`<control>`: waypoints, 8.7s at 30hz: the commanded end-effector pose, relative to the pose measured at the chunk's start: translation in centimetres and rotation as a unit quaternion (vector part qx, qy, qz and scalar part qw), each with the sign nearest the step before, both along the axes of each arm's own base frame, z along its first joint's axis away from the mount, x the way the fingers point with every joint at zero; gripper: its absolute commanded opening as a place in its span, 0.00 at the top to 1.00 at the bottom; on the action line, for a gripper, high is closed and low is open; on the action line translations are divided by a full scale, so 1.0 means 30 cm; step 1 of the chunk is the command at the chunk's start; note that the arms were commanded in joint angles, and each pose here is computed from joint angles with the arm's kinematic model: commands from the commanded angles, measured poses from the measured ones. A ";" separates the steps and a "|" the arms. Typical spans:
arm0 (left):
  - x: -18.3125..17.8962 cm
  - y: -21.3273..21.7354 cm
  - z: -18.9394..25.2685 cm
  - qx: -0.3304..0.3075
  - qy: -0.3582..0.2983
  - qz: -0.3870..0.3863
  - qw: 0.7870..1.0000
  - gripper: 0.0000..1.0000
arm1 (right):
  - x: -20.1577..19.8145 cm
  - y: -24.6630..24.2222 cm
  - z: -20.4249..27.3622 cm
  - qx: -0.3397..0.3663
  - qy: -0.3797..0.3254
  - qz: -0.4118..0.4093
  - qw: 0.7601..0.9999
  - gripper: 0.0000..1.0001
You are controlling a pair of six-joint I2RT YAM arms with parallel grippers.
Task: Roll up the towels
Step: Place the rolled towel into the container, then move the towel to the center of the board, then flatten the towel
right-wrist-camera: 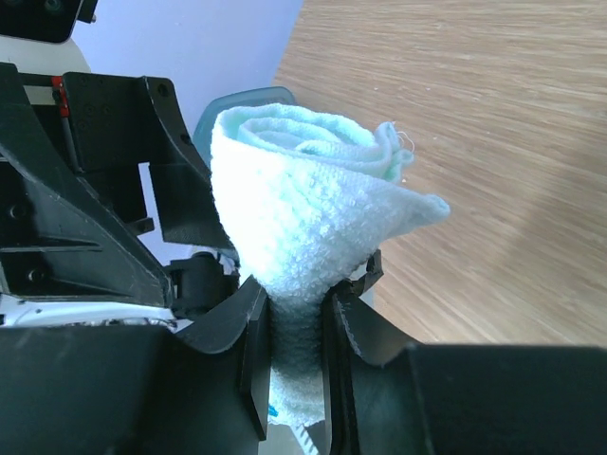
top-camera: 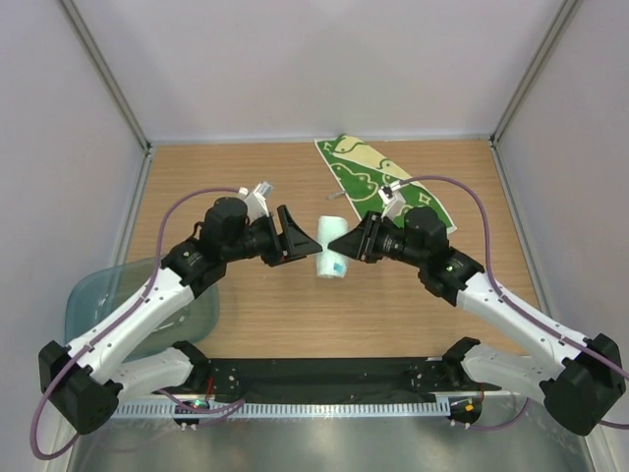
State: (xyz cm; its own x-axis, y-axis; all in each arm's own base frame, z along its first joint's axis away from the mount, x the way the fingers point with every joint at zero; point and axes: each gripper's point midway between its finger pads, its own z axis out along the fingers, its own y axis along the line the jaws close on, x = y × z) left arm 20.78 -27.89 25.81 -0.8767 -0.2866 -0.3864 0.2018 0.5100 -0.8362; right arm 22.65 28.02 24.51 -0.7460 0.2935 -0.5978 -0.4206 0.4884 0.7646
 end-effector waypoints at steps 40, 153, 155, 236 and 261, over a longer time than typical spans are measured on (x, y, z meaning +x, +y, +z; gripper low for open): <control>0.028 0.115 0.213 -0.019 -0.098 0.041 0.994 1.00 | -0.144 0.071 0.481 0.308 -0.028 0.138 0.941 0.49; 0.165 0.816 -0.568 0.328 0.117 0.347 0.871 0.25 | -0.095 -0.084 -0.114 -0.073 0.092 0.084 0.990 0.23; 0.163 0.819 -0.554 0.330 0.113 0.346 0.871 0.23 | -0.078 -0.097 -0.123 -0.089 0.083 0.072 0.990 0.23; 1.021 0.132 -0.640 0.381 0.025 0.103 0.918 0.18 | -0.138 -0.460 -0.595 -0.346 0.310 -0.197 0.864 0.34; 1.014 0.075 -0.892 0.526 0.006 0.024 0.850 0.42 | -0.140 -0.455 -0.662 -0.358 0.316 -0.183 0.859 0.36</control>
State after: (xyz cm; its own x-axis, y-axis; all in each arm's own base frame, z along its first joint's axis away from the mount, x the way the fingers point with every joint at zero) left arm 52.50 -26.86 2.44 -0.8450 0.1128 -0.5227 0.1387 0.9903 -0.0106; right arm 18.15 14.21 4.21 -0.9287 0.3103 -0.2031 0.2676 0.9399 0.2122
